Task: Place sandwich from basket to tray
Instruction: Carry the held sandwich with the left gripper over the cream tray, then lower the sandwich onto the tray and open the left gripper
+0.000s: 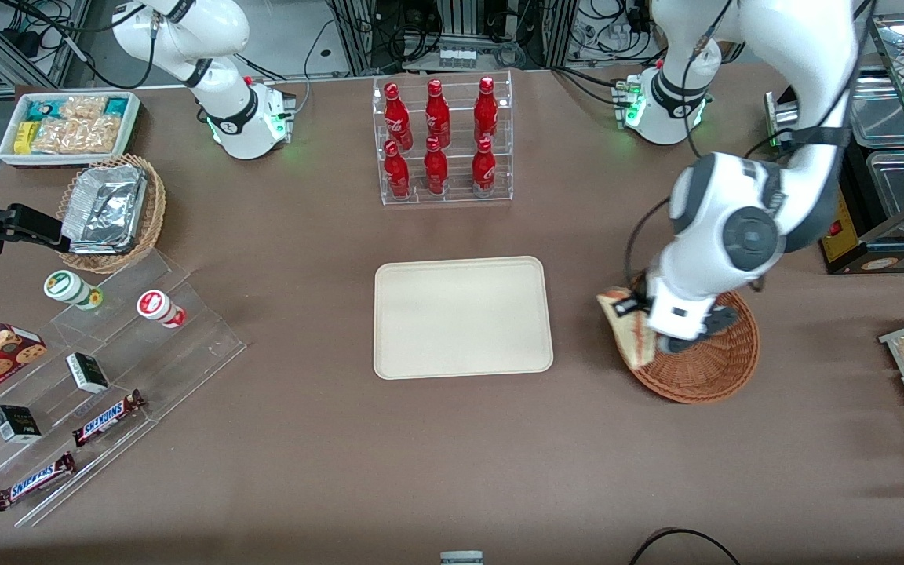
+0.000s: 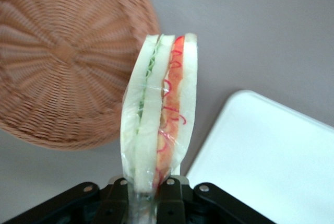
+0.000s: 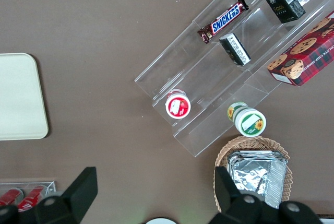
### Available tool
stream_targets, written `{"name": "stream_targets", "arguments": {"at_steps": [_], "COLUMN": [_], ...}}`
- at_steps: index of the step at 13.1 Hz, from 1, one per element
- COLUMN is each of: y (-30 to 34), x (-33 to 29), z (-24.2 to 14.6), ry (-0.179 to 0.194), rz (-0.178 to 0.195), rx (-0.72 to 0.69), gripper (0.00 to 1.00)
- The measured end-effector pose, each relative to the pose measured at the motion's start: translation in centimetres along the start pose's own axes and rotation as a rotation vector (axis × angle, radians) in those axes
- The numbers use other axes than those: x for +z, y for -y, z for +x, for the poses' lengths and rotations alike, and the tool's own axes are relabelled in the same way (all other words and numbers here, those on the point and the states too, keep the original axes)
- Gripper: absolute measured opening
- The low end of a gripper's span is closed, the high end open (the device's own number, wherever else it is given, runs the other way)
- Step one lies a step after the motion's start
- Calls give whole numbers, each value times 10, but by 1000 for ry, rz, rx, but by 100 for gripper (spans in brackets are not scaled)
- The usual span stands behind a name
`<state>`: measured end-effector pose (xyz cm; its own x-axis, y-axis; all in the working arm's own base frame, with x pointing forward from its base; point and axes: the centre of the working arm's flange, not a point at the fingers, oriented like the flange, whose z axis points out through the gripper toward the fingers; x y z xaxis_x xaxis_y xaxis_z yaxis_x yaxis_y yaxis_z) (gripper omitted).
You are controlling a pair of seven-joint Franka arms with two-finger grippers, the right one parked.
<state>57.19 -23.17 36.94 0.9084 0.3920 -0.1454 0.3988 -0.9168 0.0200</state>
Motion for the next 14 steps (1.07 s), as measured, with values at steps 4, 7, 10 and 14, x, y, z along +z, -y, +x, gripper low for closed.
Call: {"name": "stream_targets", "arguments": {"at_steps": [4, 7, 10, 14], "y": [-77, -133, -185, -227], "x": [28, 54, 89, 127], "z": [-42, -75, -114, -151], "ry": [6, -16, -24, -57], "rz": [18, 43, 61, 113], "rx": [108, 90, 81, 69], "gripper": [15, 15, 15, 15]}}
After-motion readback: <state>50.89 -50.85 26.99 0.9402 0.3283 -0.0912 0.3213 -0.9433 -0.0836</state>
